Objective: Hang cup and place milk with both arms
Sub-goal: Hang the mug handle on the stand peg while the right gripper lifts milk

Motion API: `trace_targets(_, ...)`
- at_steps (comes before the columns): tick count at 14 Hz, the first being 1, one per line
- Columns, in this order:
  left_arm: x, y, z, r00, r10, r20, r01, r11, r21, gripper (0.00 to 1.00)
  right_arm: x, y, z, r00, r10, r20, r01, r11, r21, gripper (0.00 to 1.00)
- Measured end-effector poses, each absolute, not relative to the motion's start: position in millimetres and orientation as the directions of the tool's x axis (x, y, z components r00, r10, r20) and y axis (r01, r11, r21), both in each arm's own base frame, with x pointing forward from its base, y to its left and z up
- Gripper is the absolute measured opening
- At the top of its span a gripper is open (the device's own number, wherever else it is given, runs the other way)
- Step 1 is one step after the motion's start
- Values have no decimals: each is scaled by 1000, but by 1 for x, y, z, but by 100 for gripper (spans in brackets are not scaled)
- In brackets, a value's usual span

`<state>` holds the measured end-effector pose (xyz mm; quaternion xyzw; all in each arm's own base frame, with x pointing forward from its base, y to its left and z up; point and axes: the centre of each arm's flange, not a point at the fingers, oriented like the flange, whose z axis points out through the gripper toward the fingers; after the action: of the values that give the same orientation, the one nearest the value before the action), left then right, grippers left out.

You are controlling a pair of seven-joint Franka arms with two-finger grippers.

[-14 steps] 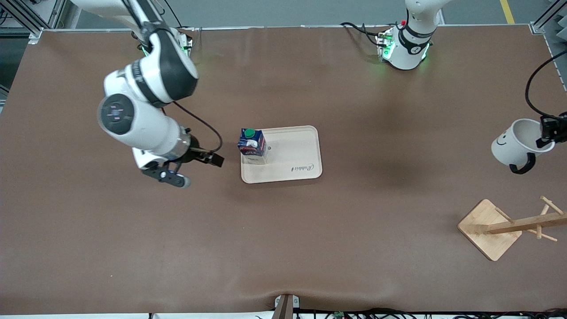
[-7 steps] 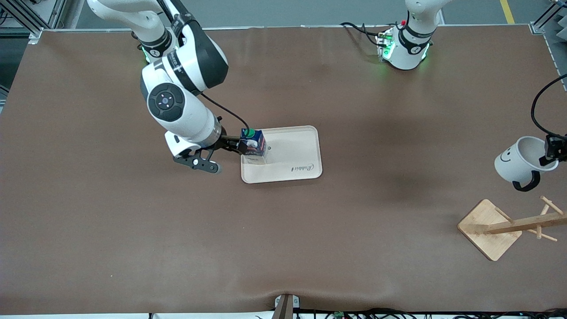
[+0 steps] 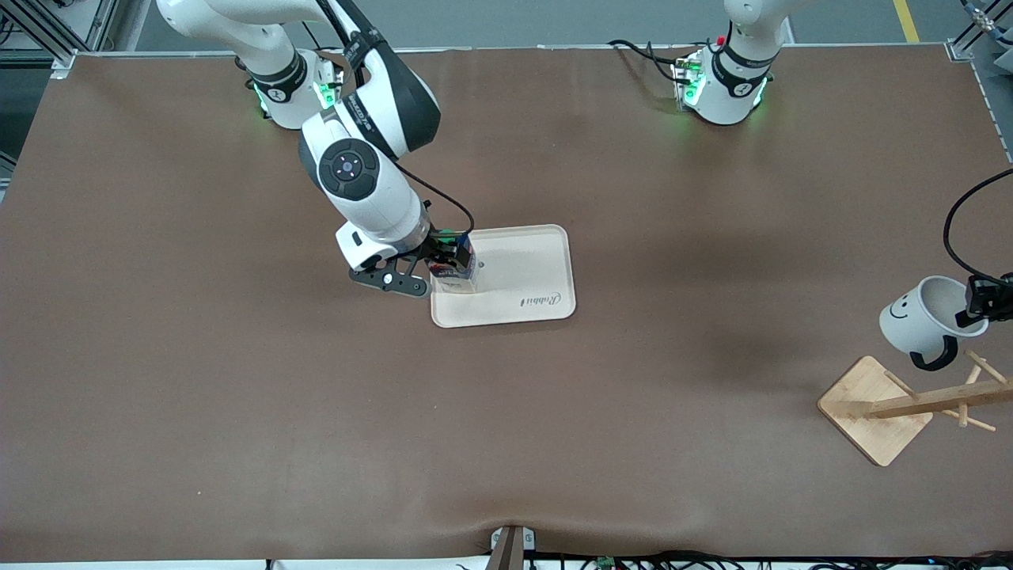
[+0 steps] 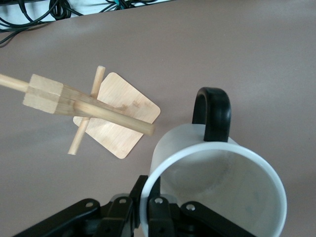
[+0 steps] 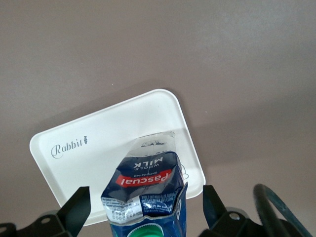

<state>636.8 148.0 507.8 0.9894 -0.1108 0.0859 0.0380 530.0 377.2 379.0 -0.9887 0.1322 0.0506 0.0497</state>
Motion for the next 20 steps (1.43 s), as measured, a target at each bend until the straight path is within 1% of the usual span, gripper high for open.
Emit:
trace_targets(7, 631, 176, 513, 950, -248, 191, -260, -965, 36, 6, 511, 395, 369, 968, -221, -122, -230, -970, -73, 100)
trace_targets(11, 632, 178, 508, 951, -247, 185, -259, -965, 42, 6, 500, 397, 344, 971, -215, -104, -224, -971, -79, 100)
trace_targets(13, 633, 191, 499, 950, -254, 181, -267, -963, 48, 6, 496, 397, 338, 971, -215, -103, -223, -972, -76, 81)
trace_targets(14, 634, 201, 494, 948, -262, 181, -275, -960, 50, 6, 496, 397, 341, 970, -220, -102, -228, -971, -78, 73)
trace_targets(17, 637, 223, 485, 947, -262, 186, -277, -959, 56, 6, 499, 394, 352, 956, -275, -102, -283, -956, -78, 71)
trace_targets(20, 639, 228, 484, 944, -267, 192, -282, -958, 55, 6, 513, 387, 396, 927, -349, -137, -358, -933, -44, 71)
